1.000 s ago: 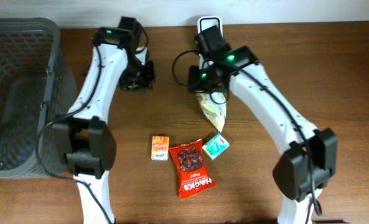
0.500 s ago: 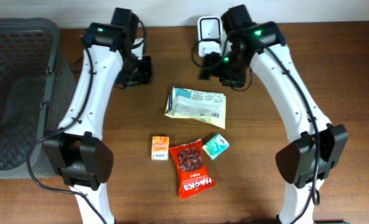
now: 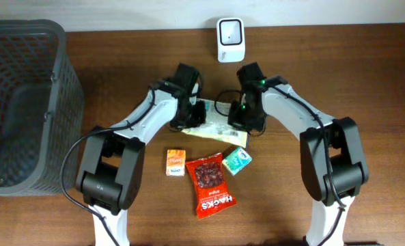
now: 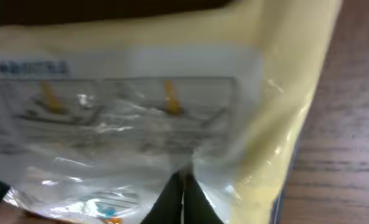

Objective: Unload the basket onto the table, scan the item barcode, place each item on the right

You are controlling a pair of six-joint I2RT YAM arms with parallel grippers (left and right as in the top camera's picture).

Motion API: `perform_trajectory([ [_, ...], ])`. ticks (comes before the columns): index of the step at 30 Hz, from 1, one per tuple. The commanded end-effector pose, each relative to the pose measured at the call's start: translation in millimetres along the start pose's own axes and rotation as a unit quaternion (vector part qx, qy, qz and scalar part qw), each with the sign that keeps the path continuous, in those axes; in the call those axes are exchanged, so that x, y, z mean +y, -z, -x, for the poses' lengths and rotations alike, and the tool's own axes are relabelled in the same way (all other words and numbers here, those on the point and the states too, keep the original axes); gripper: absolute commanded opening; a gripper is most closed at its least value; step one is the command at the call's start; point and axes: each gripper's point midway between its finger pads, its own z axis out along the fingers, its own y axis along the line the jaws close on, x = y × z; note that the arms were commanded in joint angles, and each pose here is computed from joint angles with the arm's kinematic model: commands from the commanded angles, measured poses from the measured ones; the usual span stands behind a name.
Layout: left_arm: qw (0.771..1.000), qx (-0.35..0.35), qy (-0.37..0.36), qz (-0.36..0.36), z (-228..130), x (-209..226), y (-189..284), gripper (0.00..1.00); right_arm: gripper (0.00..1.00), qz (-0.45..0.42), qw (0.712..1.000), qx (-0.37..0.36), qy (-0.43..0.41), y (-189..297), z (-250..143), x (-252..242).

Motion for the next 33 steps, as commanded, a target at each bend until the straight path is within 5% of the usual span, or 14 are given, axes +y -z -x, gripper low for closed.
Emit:
perform_trajectory([
  [1,0.995,-0.017,0.025,0.094,-2,42,2,0.08,0.04,-0.065,0.998,-0.008,-0.013,-4,-5,-33],
  [3,0.989,-0.024,0.026,0.144,-1,60,7,0.0,0.04,-0.1,0.995,-0.006,-0.02,4,-7,-47],
  [7,0.986,-0.046,0.042,0.153,19,61,59,0.0,0.04,-0.143,0.99,-0.006,-0.012,55,6,-57],
  [11,0.989,-0.105,0.032,0.094,50,24,103,0.01,0.04,0.011,0.998,0.0,0.064,69,16,11],
  [15,0.992,-0.095,0.037,0.079,55,22,76,0.0,0.04,0.081,0.991,-0.022,0.101,52,20,56],
  [21,0.985,-0.04,0.055,0.157,47,71,8,0.0,0.04,0.05,0.997,0.004,0.053,-6,10,53],
  [27,0.95,-0.059,0.087,0.294,55,145,44,0.0,0.04,-0.1,0.994,-0.036,0.032,-12,28,-9],
  [30,0.951,-0.068,0.108,0.282,66,144,92,0.0,0.04,-0.12,0.992,-0.043,0.008,33,40,-20],
  [33,0.979,-0.041,0.1,0.175,58,99,108,0.0,0.04,-0.038,0.997,0.001,0.063,58,28,17],
])
